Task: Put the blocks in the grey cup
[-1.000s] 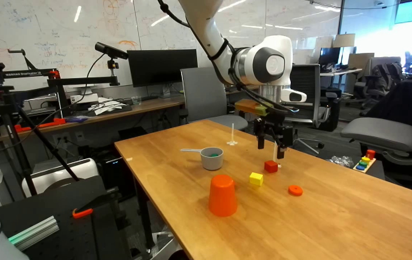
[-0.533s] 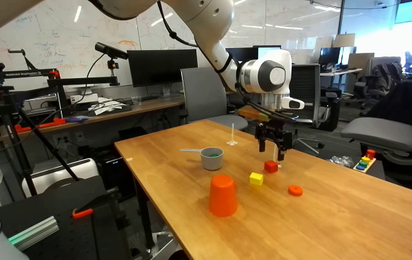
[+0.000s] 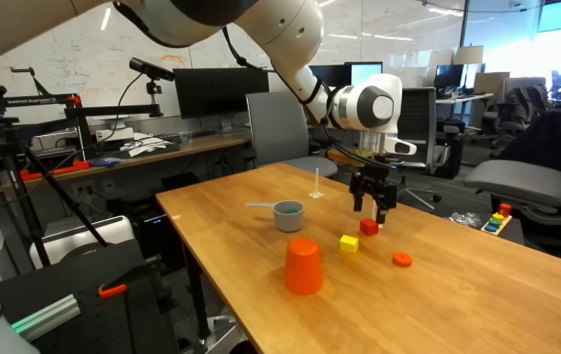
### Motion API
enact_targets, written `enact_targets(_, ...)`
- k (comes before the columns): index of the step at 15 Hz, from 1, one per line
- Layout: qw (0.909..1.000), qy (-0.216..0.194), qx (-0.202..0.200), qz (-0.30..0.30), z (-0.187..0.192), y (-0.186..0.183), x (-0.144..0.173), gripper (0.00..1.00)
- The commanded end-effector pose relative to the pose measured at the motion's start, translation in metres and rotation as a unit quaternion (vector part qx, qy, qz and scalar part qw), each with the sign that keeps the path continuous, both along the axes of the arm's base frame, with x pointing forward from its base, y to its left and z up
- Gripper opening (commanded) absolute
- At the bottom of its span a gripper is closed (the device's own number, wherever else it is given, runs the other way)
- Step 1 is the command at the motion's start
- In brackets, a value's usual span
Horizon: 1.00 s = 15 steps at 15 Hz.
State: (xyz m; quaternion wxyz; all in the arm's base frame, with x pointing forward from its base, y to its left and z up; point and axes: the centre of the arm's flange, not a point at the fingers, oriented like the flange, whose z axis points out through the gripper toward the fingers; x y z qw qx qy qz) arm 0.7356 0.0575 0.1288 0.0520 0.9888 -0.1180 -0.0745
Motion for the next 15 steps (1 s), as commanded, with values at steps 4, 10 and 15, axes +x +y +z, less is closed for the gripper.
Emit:
enact_targets(4, 0.9995, 0.011, 0.007, -0.03, 0.002, -0.014, 0.017, 0.49)
enact_targets(10, 0.9982, 0.012, 0.039, -0.043, -0.004, -0.024, 0.012, 0.21)
enact_targets(15, 0.9954, 0.006, 0.076, -0.058, 0.012, -0.013, 0.004, 0.2)
